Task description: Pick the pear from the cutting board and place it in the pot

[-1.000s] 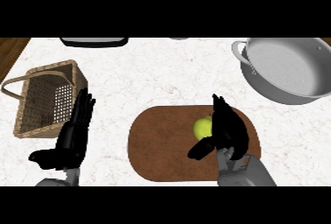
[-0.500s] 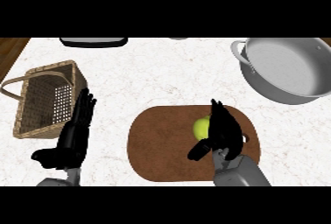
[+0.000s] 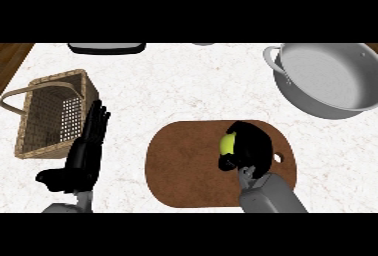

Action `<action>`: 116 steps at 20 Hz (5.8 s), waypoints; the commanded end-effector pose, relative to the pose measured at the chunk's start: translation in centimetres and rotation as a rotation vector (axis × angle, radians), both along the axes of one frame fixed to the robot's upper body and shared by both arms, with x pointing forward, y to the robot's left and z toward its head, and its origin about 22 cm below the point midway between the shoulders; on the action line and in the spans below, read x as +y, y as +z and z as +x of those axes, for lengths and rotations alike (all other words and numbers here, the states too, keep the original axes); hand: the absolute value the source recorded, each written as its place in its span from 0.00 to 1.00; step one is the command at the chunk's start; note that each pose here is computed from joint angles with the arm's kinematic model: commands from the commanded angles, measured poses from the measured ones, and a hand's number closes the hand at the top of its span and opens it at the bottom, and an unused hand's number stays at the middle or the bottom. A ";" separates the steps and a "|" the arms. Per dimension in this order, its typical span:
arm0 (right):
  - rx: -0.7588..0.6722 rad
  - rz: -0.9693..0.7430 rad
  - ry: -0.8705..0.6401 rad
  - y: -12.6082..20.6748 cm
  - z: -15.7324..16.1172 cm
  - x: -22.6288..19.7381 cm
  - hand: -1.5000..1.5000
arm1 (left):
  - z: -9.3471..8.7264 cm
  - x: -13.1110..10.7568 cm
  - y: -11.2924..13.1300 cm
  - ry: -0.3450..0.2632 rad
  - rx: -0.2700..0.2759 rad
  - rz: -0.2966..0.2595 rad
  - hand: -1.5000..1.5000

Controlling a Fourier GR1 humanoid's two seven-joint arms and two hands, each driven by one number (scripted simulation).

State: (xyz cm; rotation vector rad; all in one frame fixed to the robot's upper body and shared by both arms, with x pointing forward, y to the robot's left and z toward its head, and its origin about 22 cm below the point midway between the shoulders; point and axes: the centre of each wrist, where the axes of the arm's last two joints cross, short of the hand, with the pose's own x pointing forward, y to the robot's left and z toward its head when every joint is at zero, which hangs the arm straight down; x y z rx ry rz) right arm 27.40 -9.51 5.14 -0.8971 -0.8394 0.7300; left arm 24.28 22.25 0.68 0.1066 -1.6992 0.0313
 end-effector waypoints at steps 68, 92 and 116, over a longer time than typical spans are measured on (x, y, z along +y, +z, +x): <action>-0.363 -0.325 -0.342 5.1 16.7 -24.3 1.00 | -0.2 0.2 0.8 -0.036 -0.025 0.000 0.50; -0.937 0.310 -0.604 3.9 13.4 -30.1 0.00 | -0.4 0.9 0.3 -0.008 -0.015 -0.004 0.50; -1.120 0.300 -0.643 0.6 2.4 -42.7 0.00 | -0.5 0.5 -0.4 -0.003 0.007 -0.002 0.50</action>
